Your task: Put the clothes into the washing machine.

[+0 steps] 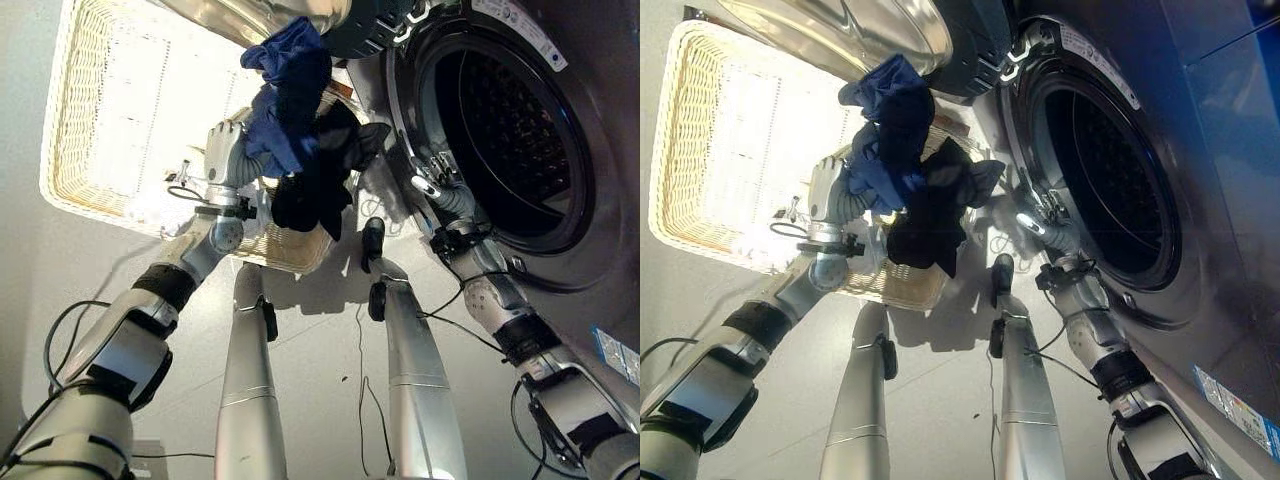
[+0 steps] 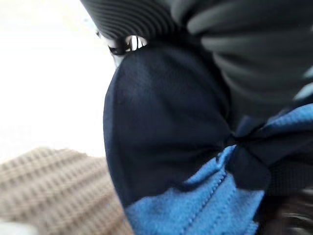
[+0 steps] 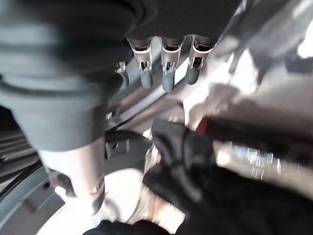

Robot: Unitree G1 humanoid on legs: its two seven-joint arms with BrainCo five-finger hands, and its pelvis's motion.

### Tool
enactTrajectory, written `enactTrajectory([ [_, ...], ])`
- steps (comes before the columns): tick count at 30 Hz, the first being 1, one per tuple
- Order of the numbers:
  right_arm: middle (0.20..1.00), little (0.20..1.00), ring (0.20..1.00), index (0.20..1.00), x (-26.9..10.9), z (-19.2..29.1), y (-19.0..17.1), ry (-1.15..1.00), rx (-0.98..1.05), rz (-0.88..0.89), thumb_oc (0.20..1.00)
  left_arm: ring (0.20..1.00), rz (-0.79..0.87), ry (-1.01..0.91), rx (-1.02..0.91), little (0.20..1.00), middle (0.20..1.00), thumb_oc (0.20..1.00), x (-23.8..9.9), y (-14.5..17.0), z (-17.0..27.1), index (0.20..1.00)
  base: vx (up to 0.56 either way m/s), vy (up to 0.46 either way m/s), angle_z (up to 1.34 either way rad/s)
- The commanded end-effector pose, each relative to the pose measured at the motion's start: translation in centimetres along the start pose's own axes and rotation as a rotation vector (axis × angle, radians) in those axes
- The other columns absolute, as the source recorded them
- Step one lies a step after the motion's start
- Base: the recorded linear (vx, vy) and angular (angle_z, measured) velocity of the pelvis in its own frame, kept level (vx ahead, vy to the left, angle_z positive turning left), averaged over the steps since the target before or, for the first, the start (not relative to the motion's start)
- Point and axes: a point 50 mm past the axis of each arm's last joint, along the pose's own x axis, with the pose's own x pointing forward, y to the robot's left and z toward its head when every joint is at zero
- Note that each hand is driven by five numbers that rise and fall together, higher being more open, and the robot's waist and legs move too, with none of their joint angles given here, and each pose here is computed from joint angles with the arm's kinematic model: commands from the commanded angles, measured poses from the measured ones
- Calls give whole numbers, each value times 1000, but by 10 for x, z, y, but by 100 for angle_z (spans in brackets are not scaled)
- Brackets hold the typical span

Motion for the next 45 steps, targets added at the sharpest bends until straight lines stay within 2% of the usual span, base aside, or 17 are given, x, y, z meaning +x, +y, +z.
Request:
enactTrajectory([
  [1,1000,1000,1000,1000,-7,11,19,-58,140,142,1000,200,113,-220,-122,200,200,200,16,13,40,200,4,-23,5],
  [9,1000,1000,1000,1000,-8,13,54,8,229,372,1000,200,48,-480,-263,200,200,200,21,20,92,200,5,-22,2],
  [19,1000,1000,1000,1000,-7,17,84,50,308,552,1000,200,-101,-626,-286,200,200,200,22,14,126,200,3,-19,1],
  [31,1000,1000,1000,1000,-6,34,93,-35,453,657,1000,200,-222,-669,-177,200,200,200,26,7,130,200,0,0,0],
  [39,1000,1000,1000,1000,-8,43,87,-97,522,699,1000,200,-219,-679,-17,200,200,200,30,9,120,200,0,-5,2],
  [45,1000,1000,1000,1000,-8,44,79,-113,504,673,1000,200,-124,-646,24,200,200,200,32,16,108,200,1,-1,1],
])
